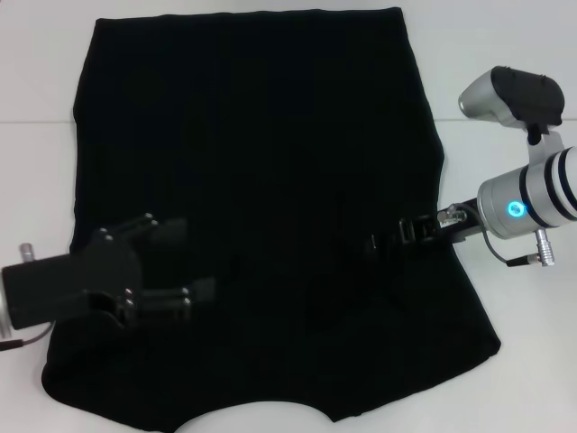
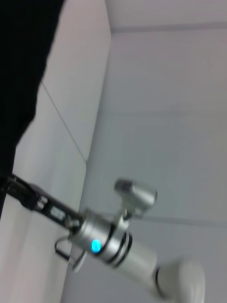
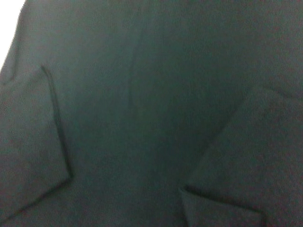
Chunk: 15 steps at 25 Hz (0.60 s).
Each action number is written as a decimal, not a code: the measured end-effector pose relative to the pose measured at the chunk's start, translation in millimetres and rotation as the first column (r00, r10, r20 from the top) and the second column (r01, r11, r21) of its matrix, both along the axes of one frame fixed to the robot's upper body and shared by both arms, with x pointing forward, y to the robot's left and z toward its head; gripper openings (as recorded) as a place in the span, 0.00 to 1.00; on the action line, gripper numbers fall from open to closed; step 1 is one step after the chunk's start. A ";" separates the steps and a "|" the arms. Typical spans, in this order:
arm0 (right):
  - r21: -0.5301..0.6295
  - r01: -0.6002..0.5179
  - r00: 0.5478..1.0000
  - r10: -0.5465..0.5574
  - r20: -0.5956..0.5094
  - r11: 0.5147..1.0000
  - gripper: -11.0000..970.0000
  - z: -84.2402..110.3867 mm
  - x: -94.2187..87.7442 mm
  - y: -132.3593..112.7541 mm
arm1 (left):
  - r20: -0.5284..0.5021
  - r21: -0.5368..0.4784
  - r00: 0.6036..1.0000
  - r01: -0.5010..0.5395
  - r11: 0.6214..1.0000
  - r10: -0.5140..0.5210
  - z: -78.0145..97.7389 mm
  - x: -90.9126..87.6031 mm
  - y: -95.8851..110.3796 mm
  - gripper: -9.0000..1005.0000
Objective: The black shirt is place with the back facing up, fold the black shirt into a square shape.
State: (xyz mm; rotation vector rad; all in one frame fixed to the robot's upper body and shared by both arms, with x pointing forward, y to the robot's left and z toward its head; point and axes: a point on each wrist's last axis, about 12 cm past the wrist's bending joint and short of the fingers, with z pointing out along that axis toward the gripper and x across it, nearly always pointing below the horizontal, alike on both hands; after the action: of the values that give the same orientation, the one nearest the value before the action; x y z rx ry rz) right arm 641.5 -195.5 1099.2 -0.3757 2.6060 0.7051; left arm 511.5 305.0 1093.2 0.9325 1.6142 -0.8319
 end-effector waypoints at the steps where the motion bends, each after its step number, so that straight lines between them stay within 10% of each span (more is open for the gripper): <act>1: 0.011 -0.006 1.000 0.006 0.008 1.000 0.70 0.8 -0.1 0.2 | -0.024 -0.013 0.999 -0.025 1.000 0.025 0.5 0.4 3.7 0.93; 15: 0.206 -0.263 0.931 0.192 0.310 0.943 0.70 1.3 -21.2 -3.3 | -0.231 0.148 0.961 -0.122 0.981 0.154 3.6 -31.4 52.0 0.93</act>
State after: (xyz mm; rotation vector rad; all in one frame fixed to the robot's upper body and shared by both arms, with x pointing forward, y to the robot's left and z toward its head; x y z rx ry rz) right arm 620.4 -198.9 1100.5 -0.6607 2.1919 0.9612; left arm 480.2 357.0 1096.9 0.8225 1.9432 -0.7711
